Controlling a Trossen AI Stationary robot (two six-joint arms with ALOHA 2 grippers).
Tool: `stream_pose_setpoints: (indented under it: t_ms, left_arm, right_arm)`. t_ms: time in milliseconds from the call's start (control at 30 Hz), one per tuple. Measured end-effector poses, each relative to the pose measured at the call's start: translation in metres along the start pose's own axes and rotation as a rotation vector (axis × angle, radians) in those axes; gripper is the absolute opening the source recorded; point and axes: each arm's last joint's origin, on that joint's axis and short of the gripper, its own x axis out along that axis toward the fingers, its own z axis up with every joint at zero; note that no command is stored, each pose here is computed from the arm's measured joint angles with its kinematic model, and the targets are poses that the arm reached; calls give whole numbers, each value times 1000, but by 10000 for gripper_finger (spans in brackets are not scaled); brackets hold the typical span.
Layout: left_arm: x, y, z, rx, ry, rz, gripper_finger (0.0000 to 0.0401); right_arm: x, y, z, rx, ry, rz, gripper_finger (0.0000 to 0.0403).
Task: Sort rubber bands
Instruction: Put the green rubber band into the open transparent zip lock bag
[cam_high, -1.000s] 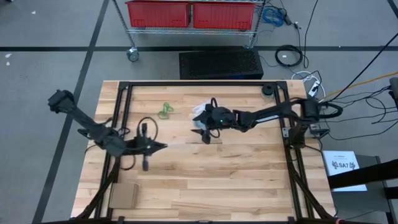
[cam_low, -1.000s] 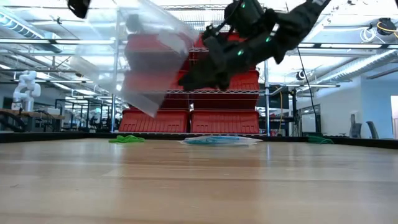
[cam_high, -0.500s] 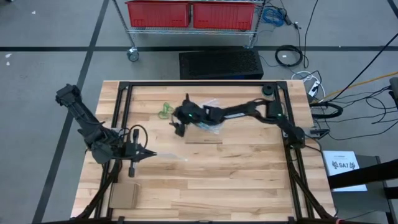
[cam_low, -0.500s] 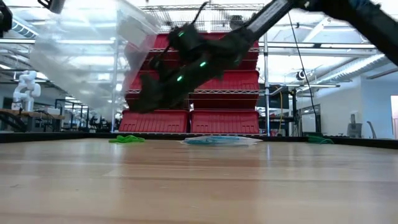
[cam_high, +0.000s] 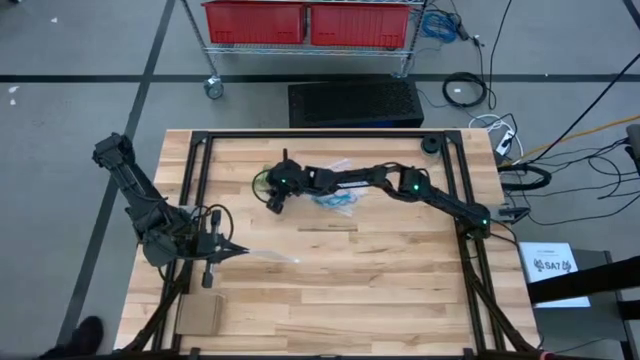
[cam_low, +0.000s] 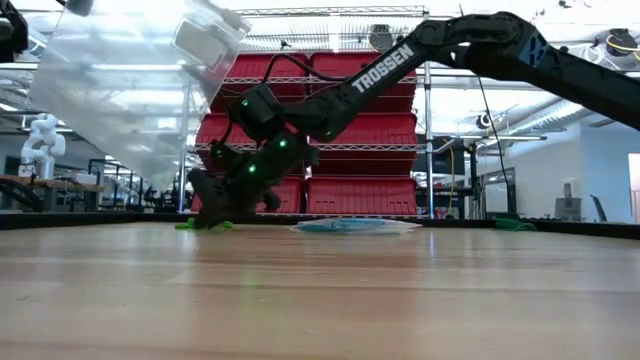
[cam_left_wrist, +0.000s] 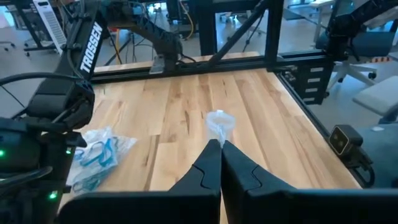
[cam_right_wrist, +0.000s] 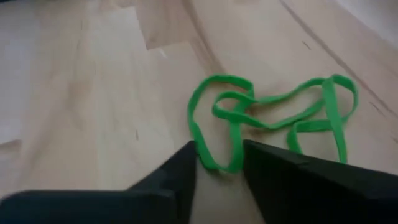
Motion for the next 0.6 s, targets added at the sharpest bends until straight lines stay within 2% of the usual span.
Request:
stream_pose_setpoints:
  t_ms: [200,600]
  left_arm:
    - [0,0,0,3,-2,10,0]
    - [0,3,1,6,-21,96,0]
  right_arm:
    - [-5,0,3,-35,28,-30,16]
    - [-69,33,32,-202,211,5,1]
